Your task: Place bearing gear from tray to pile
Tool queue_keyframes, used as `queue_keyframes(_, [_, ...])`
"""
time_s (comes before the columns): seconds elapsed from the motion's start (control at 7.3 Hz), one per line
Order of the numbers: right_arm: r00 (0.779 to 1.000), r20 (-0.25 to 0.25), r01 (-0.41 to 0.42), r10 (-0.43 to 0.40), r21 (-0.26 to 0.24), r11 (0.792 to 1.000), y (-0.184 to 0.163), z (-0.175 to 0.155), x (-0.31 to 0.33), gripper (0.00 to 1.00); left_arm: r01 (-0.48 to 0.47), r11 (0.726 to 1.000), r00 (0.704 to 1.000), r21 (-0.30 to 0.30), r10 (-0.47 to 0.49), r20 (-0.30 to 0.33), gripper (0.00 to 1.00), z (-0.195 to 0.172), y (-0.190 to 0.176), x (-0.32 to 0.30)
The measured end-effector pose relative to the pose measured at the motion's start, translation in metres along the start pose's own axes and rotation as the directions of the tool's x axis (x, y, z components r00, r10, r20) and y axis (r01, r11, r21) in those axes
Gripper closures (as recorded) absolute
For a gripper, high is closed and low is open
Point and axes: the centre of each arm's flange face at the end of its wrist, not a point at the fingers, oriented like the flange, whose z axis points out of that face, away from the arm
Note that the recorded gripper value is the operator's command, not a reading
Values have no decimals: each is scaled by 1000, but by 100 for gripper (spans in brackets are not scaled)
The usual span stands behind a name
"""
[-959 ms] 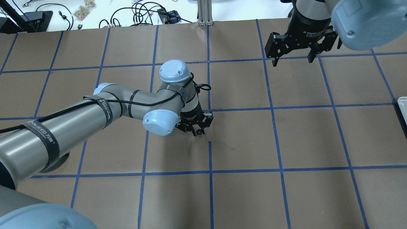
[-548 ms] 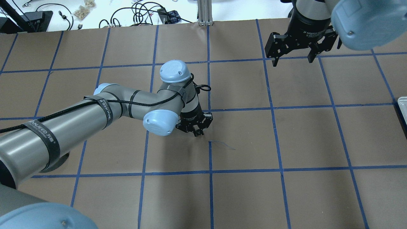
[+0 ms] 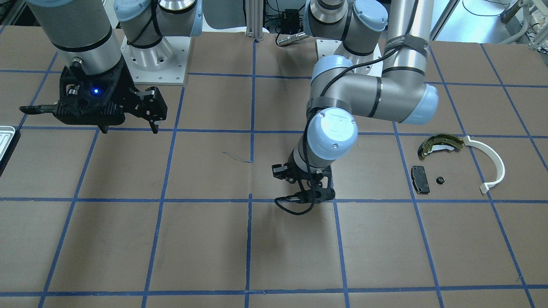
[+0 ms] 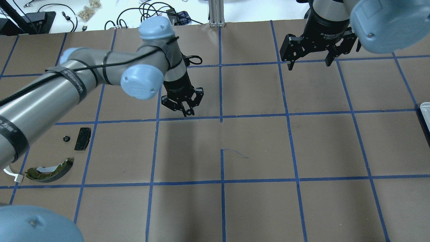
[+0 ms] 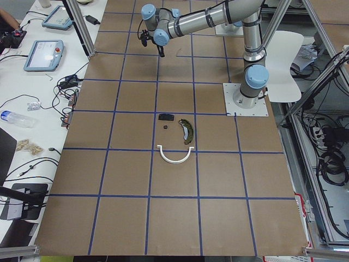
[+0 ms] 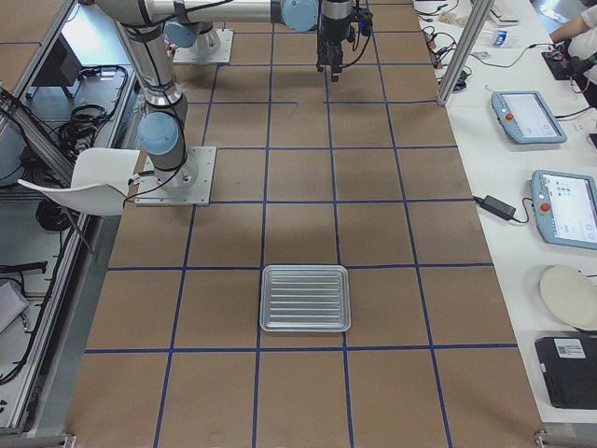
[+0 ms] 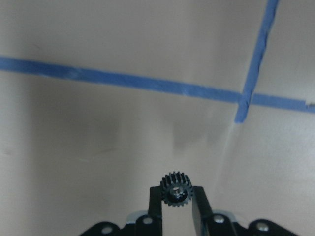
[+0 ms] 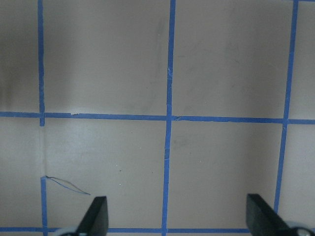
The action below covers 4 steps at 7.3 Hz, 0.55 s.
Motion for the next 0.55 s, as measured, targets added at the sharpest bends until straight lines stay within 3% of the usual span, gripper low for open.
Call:
queue_keyframes(0.27, [1000, 0, 0, 0, -1, 1000, 0, 0, 0, 0, -63, 998, 997, -2, 63, 33, 100, -60, -38, -88])
queue_keyframes(0.55, [1000, 0, 0, 0, -3, 1000, 0, 1, 0, 0, -97, 995, 995, -14, 98, 19, 100, -78, -64, -204])
